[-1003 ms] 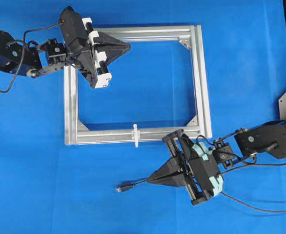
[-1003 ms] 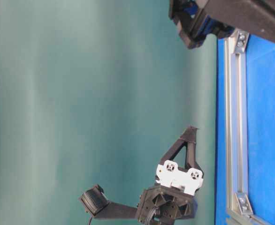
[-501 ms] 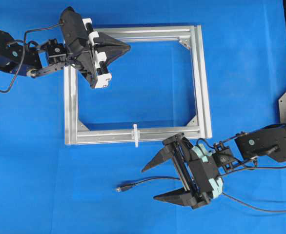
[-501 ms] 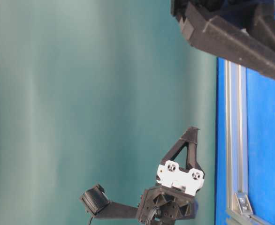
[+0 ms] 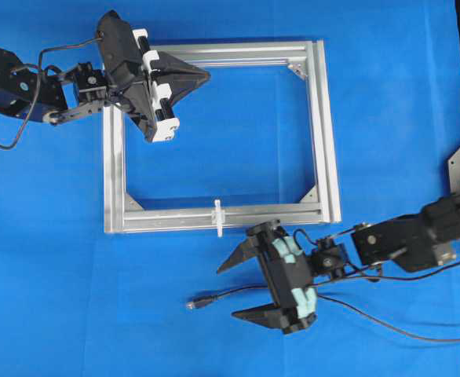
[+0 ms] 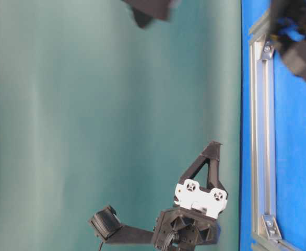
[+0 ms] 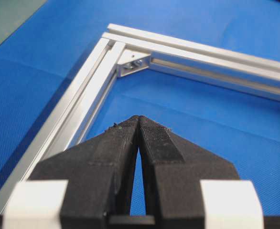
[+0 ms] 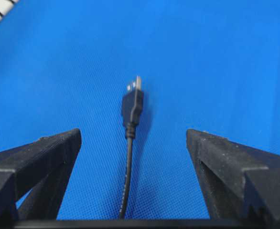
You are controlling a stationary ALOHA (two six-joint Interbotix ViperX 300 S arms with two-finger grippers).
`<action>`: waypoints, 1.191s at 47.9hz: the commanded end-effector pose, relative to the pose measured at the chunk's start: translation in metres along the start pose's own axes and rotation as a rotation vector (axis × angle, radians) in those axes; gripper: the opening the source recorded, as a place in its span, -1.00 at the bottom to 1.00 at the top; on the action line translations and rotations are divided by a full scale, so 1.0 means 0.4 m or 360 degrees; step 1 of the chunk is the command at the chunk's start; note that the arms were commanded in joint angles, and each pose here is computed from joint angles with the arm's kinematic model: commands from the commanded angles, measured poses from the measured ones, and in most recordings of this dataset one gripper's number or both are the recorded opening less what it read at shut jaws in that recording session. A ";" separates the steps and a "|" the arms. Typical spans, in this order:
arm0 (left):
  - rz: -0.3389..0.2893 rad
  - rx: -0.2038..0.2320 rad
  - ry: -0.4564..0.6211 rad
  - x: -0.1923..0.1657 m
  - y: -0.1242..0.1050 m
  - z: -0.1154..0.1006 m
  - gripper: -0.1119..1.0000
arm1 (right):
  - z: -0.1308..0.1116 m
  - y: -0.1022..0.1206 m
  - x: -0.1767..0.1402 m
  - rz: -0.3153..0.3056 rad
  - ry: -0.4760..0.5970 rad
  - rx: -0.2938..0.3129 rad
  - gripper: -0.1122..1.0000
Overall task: Insert the wire through the string loop located in the center.
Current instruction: 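Move the right gripper down toward the black USB cable plug, then close the right gripper on the cable just behind the USB plug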
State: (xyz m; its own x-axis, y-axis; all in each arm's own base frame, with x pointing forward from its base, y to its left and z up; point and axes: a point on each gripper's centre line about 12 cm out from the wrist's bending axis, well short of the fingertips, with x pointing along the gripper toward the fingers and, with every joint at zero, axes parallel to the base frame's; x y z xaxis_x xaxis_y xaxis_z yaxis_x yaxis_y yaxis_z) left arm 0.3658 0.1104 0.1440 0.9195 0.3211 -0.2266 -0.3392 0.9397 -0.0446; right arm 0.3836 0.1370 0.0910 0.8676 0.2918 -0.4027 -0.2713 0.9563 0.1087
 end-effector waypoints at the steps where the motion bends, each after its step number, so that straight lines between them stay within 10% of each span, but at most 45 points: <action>1: -0.0009 0.0003 -0.0063 -0.006 -0.004 0.033 -0.80 | 0.017 0.005 0.016 -0.0002 -0.0044 0.0018 0.81; 28: -0.0009 0.0003 -0.0063 -0.009 -0.003 0.034 -0.80 | -0.015 -0.001 0.030 -0.0024 0.0008 0.0029 0.63; 45: -0.0009 0.0006 -0.0063 -0.009 -0.003 0.034 -0.80 | -0.025 -0.001 0.008 -0.0022 -0.0002 0.0025 -0.78; 57: -0.0010 0.0008 -0.0063 -0.009 -0.004 0.034 -0.80 | -0.020 0.000 0.010 -0.0018 -0.0009 0.0021 -0.85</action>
State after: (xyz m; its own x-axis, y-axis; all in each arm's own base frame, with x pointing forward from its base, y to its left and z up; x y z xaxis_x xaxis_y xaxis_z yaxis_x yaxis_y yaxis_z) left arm 0.3648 0.1094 0.1438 0.9200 0.3187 -0.2280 -0.3366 0.9406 -0.0437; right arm 0.3798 0.1344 0.0664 0.8564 0.2690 -0.4407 -0.2441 0.9631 0.1133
